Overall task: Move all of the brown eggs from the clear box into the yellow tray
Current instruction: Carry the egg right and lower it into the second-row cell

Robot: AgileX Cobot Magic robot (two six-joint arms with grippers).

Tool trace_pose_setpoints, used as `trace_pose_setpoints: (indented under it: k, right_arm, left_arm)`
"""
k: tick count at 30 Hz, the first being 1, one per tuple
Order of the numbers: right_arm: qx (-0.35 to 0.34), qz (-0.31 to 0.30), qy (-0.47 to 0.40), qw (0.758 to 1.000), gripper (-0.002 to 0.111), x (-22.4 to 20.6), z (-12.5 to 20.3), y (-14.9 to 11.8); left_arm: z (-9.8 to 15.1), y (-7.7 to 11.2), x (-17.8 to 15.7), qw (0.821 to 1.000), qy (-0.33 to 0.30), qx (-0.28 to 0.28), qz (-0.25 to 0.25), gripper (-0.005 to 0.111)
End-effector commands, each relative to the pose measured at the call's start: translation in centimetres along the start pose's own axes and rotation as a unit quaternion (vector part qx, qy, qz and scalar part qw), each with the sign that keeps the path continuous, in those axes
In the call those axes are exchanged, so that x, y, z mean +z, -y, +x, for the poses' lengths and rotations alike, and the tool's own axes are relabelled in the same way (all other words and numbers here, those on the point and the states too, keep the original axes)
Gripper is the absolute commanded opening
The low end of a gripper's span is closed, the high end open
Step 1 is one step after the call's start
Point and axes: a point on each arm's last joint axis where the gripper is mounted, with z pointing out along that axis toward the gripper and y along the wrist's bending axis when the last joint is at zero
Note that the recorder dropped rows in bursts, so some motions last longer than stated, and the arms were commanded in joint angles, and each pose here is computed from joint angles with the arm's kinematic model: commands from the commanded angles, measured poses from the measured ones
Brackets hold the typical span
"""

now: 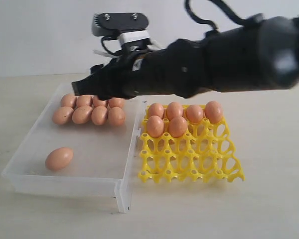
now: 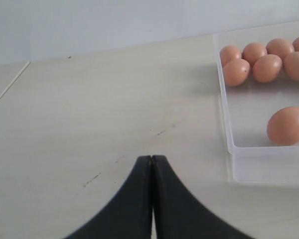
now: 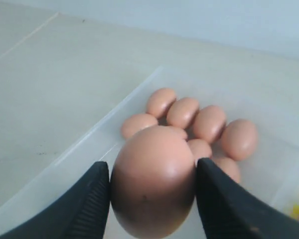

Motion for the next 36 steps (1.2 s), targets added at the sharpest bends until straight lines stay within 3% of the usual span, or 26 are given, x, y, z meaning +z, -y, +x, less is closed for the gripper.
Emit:
trace_pose_setpoints:
  k: [1, 5, 17, 36]
  right_arm:
    - [0.015, 0.053, 0.058, 0.997, 0.000, -3.6, 0.7, 3.7]
    - [0.051, 0.102, 0.037, 0.993, 0.000, -3.7, 2.4, 7.4]
    - [0.066, 0.149, -0.055, 0.985, 0.000, -2.0, 5.7, 12.5]
    - [0.073, 0.167, -0.083, 0.980, 0.000, -1.9, 6.6, 14.6]
  left_arm:
    - [-0.2, 0.0, 0.0, 1.000, 0.007, -0.003, 0.003, 0.000]
    - [-0.2, 0.0, 0.0, 1.000, 0.007, -0.003, 0.003, 0.000]
    - [-0.2, 0.0, 0.0, 1.000, 0.007, -0.003, 0.003, 0.000]
    - [-0.2, 0.0, 0.0, 1.000, 0.007, -0.003, 0.003, 0.000]
